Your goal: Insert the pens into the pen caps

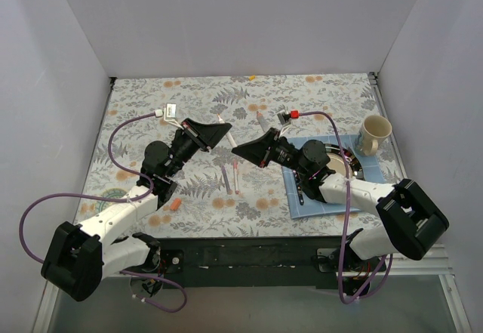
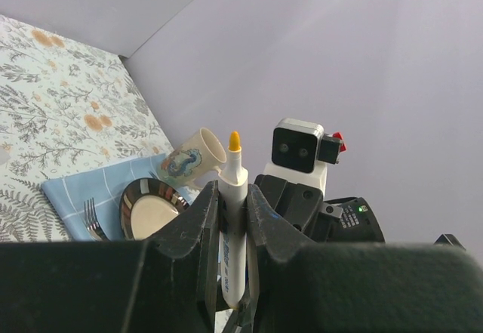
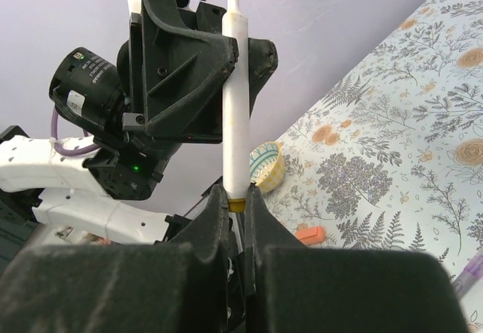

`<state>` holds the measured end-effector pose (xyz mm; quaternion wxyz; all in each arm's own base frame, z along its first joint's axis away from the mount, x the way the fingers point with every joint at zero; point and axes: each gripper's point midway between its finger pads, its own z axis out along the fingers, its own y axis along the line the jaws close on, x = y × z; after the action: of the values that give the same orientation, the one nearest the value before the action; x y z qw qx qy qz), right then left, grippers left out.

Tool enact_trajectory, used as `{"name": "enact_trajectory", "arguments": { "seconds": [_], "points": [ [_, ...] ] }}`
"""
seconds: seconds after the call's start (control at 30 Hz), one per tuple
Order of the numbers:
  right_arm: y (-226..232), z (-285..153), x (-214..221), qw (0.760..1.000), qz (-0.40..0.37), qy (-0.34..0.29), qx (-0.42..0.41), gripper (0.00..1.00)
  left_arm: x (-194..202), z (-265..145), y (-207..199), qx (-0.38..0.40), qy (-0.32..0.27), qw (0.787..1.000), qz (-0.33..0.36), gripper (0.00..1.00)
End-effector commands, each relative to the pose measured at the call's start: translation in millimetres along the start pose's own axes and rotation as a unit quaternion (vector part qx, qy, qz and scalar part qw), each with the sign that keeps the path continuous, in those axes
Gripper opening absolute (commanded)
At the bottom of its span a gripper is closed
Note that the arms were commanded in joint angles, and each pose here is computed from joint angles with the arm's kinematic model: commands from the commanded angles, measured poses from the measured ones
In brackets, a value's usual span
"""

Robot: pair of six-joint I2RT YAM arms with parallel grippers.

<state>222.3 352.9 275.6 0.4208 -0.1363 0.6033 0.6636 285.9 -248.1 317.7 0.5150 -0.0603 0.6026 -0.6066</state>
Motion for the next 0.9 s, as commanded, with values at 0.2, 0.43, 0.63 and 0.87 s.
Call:
{"name": "enact_trajectory", "arguments": {
  "seconds": [0.2,0.43,0.63,0.87],
  "points": [
    [-1,10,-31,0.994,-0.106,-0.015,0.026,0.01,-11,-4,-3,-0.014,-0.020,0.999,0.031,0.52],
    [-87,1,-70,0.964,-0.177,0.061,0.189,0.01,-24,-10,3,-0.079,-0.020,0.994,0.071,0.91],
    [-189,1,-110,0.902,-0.248,0.162,0.315,0.01,-45,-34,3,-0.144,-0.034,0.980,0.134,0.98],
    [-293,0,-159,0.794,-0.359,0.213,0.442,0.01,-64,-70,4,-0.191,-0.062,0.958,0.203,0.98]
  ]
}}
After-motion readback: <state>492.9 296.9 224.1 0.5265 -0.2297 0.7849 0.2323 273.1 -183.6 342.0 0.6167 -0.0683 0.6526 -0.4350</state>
